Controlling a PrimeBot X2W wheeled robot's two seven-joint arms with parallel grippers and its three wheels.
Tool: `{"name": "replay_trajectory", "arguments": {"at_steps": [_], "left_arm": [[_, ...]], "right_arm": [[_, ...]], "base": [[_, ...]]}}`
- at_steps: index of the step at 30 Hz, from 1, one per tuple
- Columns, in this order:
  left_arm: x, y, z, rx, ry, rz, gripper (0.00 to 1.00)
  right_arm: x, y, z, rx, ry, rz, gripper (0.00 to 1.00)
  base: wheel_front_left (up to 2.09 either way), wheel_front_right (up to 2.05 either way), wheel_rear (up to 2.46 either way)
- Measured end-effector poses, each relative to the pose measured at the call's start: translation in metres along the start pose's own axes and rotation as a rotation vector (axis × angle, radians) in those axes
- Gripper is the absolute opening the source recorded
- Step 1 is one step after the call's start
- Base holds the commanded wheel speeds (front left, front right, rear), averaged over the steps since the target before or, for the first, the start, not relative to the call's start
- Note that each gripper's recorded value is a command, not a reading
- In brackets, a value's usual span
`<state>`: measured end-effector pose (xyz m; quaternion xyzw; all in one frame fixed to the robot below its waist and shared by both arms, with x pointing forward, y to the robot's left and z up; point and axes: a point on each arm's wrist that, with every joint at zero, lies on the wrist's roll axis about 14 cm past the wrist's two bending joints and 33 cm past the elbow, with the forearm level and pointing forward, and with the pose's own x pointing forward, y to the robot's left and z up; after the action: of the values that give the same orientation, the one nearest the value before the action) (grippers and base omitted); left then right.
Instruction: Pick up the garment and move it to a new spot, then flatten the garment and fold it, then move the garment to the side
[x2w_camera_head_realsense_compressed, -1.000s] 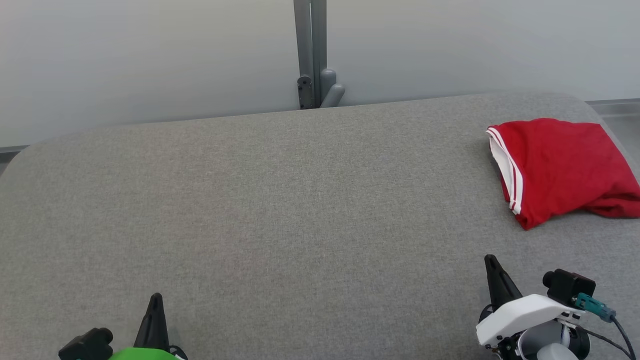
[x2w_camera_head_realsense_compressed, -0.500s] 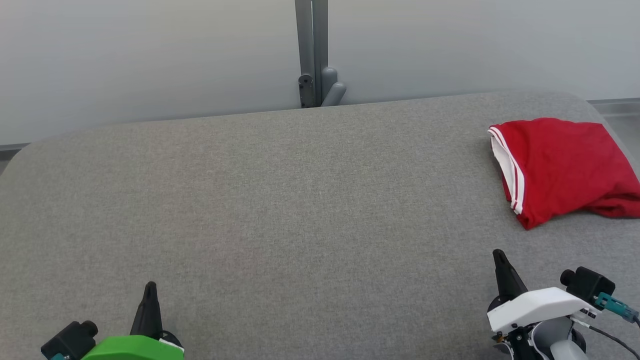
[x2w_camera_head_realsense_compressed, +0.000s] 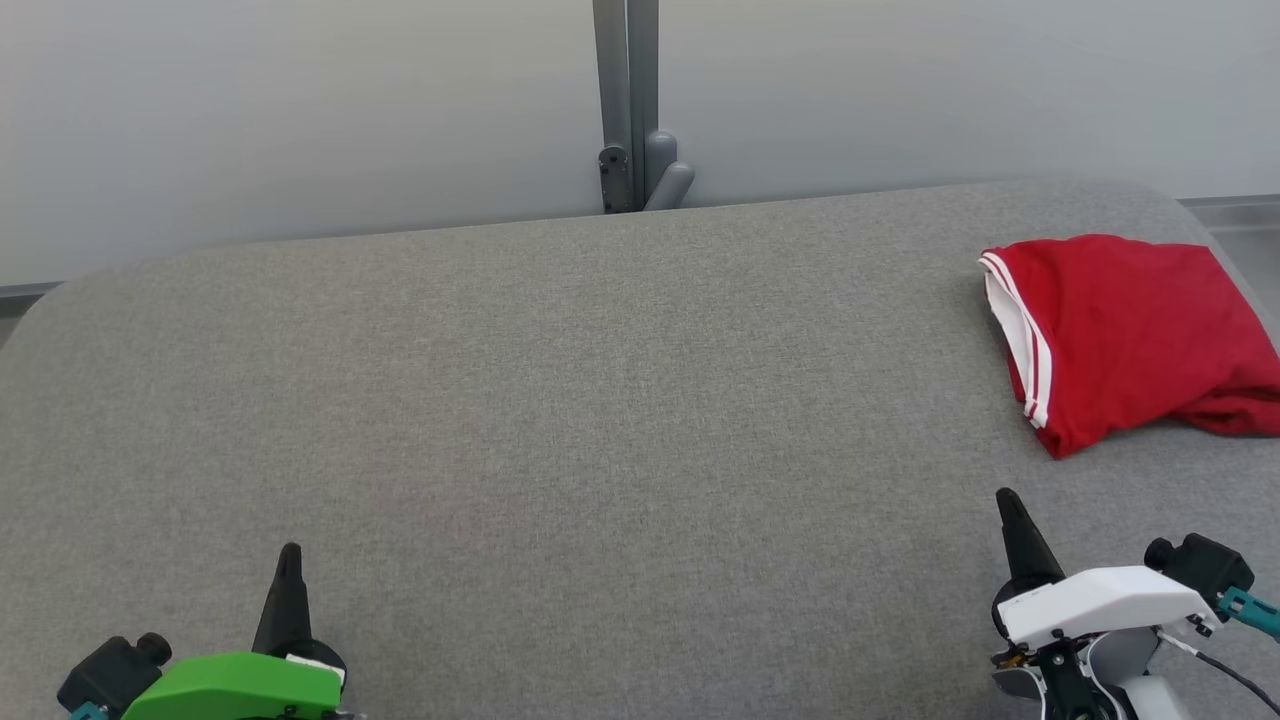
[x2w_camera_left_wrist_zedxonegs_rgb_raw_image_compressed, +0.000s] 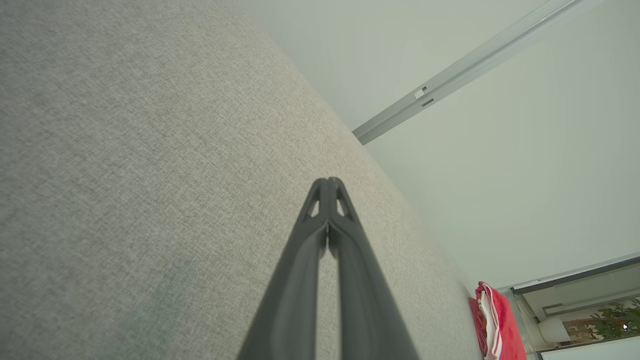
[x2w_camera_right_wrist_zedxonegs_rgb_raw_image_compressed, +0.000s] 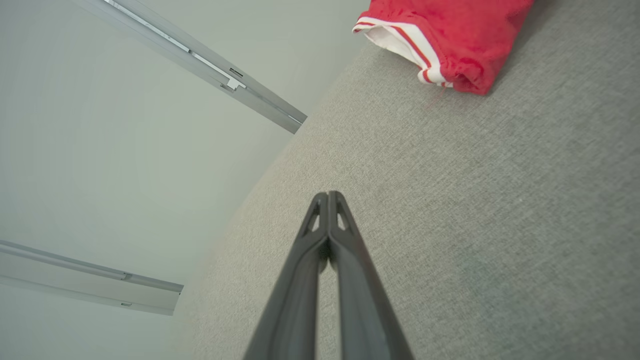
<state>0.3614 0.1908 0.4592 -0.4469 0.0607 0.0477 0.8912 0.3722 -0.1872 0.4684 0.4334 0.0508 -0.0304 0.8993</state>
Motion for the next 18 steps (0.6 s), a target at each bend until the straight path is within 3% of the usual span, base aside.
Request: {"name": "replay_trajectory", "arguments": {"at_steps": [18], "left_arm": [[0.0057,-0.0076,0.0087,-0.219,-0.005,-0.025,0.00]], "right_arm": [[0.0030,0.0041,0.0094,0.226,-0.011,0.013,0.00]], "base": [[0.00,0.00,0.00]]}}
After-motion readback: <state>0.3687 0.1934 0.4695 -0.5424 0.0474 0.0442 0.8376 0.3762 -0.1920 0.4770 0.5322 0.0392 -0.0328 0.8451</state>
